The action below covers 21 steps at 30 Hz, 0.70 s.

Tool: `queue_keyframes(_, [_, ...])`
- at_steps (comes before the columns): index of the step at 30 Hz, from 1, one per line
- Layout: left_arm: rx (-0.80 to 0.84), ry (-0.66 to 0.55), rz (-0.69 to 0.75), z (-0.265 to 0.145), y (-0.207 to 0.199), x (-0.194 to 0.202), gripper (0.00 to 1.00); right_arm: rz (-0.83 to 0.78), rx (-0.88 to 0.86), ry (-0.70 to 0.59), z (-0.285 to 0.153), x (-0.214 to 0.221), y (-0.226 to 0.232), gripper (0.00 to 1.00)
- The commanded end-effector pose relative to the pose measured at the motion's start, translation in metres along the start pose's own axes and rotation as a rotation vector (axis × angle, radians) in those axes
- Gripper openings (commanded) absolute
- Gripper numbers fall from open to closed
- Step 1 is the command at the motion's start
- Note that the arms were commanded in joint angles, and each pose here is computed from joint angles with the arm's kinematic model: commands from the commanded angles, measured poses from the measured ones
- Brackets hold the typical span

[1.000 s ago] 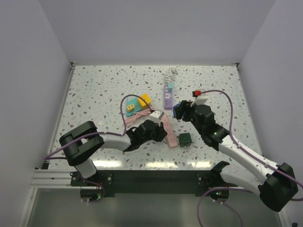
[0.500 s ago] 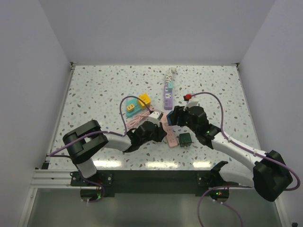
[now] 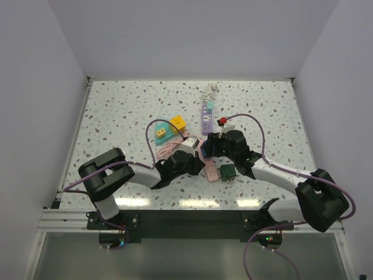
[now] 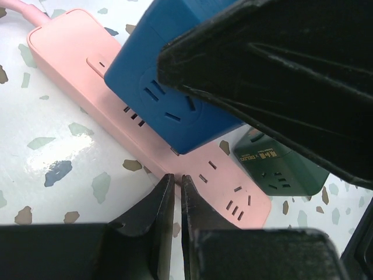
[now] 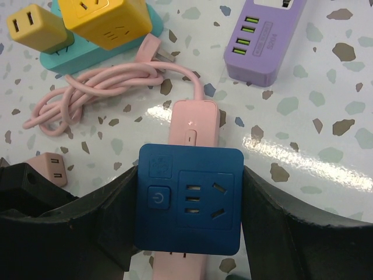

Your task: Insert the plug

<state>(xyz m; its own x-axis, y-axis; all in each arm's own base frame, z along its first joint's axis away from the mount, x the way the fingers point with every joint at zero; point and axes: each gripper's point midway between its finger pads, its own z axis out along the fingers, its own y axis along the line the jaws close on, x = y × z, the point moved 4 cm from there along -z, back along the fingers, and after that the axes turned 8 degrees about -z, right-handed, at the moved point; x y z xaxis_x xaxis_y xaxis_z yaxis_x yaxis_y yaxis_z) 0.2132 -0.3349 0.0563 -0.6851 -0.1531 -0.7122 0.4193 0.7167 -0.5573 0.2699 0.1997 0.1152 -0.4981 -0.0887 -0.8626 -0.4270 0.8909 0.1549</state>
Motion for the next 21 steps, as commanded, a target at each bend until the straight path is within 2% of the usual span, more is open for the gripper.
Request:
queue_keyframes(1, [-0.091,0.15,0.037,-0.006,0.032,0.041,0.12,-0.009,-0.038,-0.087,0.007,-0.026,0.008,0.0])
queue_keyframes(21, [-0.087,0.147,0.039,-0.008,0.035,0.038,0.1,0.006,0.015,0.025,0.013,-0.011,0.002,0.0])
